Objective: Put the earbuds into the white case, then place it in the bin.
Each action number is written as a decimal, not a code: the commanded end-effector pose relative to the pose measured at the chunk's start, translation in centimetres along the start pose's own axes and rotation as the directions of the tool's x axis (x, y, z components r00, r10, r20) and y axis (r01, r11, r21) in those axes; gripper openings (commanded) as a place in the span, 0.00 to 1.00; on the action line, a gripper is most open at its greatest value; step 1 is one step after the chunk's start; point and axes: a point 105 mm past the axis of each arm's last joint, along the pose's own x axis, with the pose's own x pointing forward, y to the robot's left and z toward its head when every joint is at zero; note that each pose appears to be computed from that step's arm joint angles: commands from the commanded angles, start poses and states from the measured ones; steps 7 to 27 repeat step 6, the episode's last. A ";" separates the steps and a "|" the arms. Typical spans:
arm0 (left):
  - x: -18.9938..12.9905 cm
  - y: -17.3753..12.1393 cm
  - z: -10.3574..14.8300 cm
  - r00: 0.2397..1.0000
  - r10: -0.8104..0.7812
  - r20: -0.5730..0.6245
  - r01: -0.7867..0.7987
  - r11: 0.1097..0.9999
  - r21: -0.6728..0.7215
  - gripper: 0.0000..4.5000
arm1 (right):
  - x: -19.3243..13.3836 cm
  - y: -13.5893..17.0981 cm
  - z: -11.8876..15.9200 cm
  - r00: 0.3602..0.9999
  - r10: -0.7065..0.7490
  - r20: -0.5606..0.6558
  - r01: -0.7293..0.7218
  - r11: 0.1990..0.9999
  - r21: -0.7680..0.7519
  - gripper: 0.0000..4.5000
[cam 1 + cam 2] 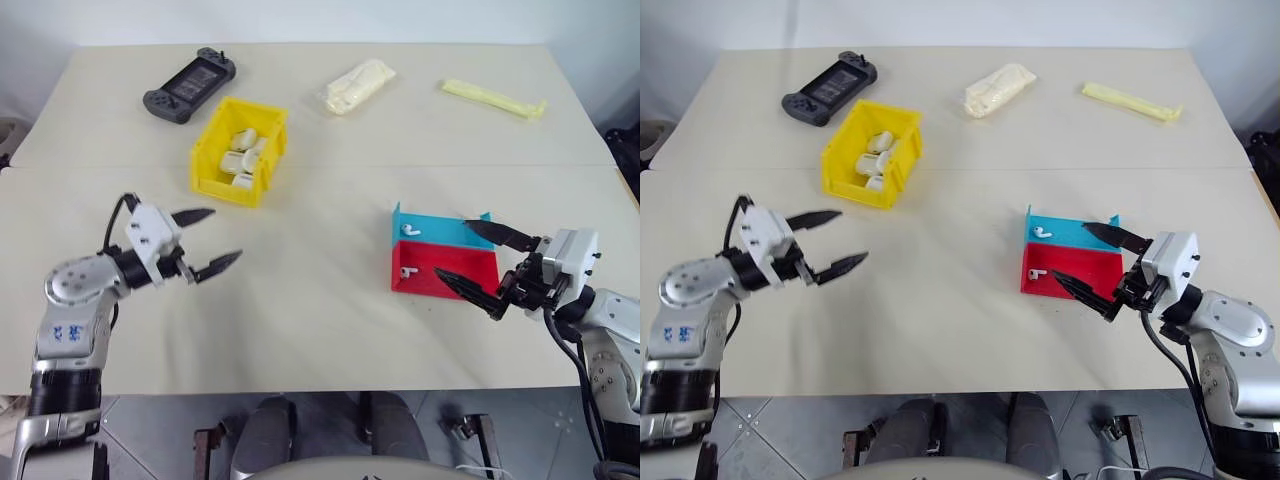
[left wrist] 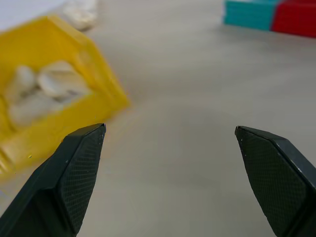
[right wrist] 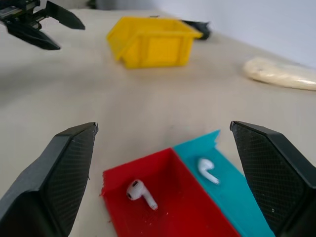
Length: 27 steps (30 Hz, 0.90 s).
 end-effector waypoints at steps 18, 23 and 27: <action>-1.6 -1.7 0.4 0.993 0.114 0.006 -0.114 0.993 0.034 0.99 | 0.0 -1.2 0.1 1.000 0.009 -0.001 -0.009 1.000 -0.014 1.00; -1.6 -1.7 0.4 0.993 0.114 0.006 -0.114 0.993 0.034 0.99 | 0.0 -1.2 0.1 1.000 0.009 -0.001 -0.009 1.000 -0.014 1.00; -1.6 -1.7 0.4 0.993 0.114 0.006 -0.114 0.993 0.034 0.99 | 0.0 -1.2 0.1 1.000 0.009 -0.001 -0.009 1.000 -0.014 1.00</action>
